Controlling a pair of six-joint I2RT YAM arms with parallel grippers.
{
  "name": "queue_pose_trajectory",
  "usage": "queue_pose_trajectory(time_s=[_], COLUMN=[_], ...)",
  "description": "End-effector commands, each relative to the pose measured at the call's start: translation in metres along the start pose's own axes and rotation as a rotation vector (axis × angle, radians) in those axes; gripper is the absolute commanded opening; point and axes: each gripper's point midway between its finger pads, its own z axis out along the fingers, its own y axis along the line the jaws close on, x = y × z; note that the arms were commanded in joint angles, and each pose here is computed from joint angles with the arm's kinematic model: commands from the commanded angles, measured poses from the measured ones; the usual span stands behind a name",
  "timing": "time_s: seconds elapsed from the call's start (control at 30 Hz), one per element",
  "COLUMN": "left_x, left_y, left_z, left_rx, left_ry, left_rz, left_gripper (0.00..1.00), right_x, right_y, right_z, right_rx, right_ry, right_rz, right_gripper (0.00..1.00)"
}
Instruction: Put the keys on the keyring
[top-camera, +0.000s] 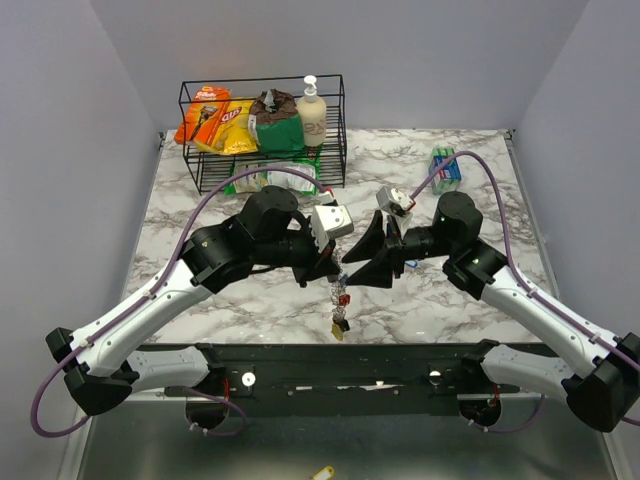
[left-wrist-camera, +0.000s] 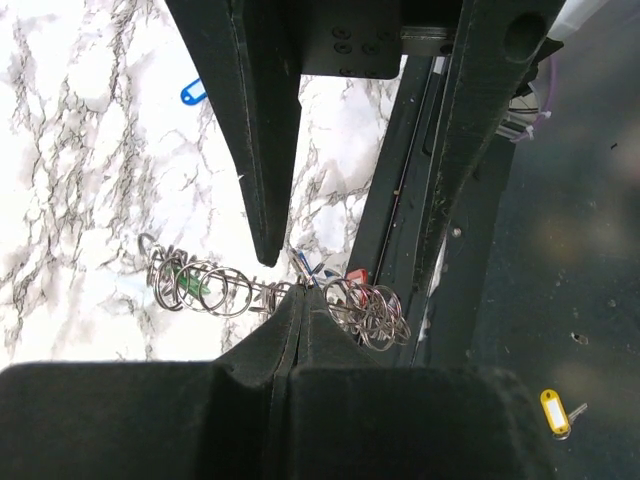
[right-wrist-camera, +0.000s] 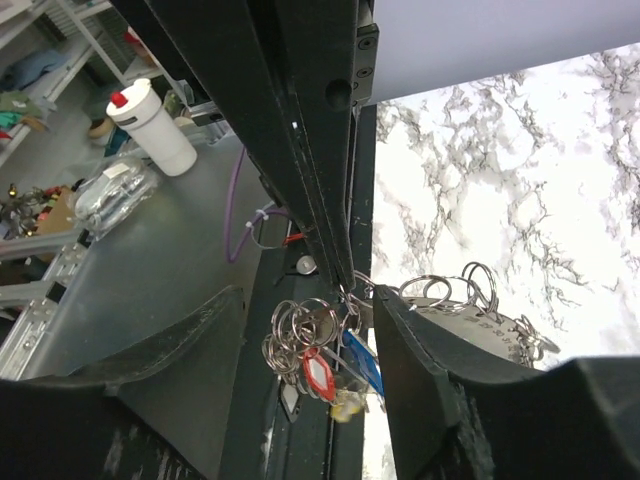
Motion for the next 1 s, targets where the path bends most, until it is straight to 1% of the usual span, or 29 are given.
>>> queue_pose_trajectory(time_s=[0.0,0.27,0.43,0.47,0.77,0.97], left_x=[-0.014,-0.020,-0.022,-0.024,-0.030,-0.032], left_y=[-0.007,-0.016,-0.017,-0.016,-0.016,-0.013], left_z=[-0.008,-0.007,-0.008,-0.008,-0.013,-0.016], left_rx=[0.022,0.080,0.078,0.074,0.058,0.036], left_ry=[-0.061,-0.071,-0.079,-0.085,-0.116,-0.129], left_rz=[0.042,0.040,0.041,0.042,0.049,0.056], left_gripper=[0.00,0.00,0.00,0.00,0.00,0.00], right_x=[-0.010,-0.008,-0.006,-0.005,-0.005,-0.003], right_y=[0.005,0.002,0.000,0.000,0.003,0.006], right_z=[0.001,0.004,0.006,0.006,0.007,0.006], right_rx=[-0.022,-0.030,-0.043,-0.046,-0.069,-0.077], right_ry=[-0.009,-0.003,-0.004,-0.002,-0.015,-0.010], right_rz=[-0.052,-0.037,-0.018,-0.011,0.003,-0.004], right_gripper=[0.63,0.59,0.50,0.47,0.36,0.36])
